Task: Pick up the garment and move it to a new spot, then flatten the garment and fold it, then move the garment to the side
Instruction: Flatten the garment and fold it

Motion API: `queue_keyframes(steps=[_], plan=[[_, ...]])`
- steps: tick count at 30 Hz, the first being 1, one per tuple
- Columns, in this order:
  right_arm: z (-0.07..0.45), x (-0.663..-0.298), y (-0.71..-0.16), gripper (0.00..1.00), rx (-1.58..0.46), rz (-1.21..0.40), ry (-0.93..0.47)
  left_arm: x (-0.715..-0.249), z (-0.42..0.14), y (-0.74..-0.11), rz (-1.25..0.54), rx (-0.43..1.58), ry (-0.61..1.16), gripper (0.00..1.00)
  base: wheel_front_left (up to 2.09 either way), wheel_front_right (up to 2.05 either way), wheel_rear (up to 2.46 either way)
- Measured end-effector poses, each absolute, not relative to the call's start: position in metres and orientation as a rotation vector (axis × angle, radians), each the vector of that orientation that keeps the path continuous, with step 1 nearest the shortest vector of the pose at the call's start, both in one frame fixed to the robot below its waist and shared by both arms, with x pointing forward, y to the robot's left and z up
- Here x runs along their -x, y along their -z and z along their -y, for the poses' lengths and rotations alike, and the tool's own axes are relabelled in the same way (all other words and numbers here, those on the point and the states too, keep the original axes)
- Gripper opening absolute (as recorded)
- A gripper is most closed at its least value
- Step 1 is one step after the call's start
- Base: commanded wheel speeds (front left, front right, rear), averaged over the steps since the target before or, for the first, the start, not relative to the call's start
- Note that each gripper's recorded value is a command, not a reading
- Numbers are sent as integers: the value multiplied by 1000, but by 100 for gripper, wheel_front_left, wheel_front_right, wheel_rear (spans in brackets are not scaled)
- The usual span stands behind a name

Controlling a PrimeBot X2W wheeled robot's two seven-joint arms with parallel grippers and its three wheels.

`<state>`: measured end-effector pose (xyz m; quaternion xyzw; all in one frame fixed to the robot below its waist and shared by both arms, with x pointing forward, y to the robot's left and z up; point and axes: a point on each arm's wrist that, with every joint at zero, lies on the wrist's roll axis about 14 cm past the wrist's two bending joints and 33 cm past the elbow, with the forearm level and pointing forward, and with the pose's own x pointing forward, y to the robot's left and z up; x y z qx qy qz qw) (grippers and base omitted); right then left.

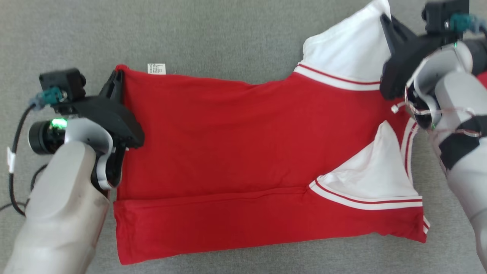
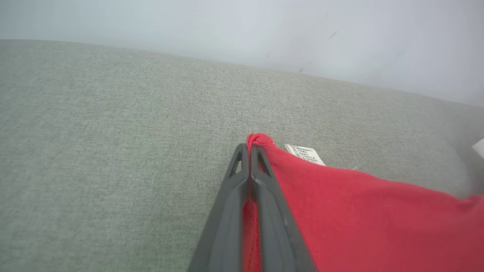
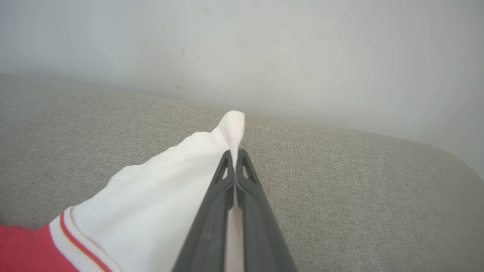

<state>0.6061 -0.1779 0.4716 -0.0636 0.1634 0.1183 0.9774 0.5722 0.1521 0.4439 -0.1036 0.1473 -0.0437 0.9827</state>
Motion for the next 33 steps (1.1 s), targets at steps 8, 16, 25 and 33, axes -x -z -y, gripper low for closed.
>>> queue_keyframes(steps=[8, 16, 25, 33], plan=[[188, -570, -484, 0, 129, -245, -255, -548, -151, -457, -223, 228, 85, 0, 0, 0, 0], [194, -513, -475, 0, 126, -232, -280, -505, -145, -457, -205, 222, 109, 0, 0, 0, 0], [195, -457, -455, 0, 91, -322, -285, -458, -145, -442, -247, 219, 110, 0, 0, 0, 0], [196, -428, -445, 0, 92, -372, -294, -442, -142, -432, -282, 220, 110, 0, 0, 0, 0]])
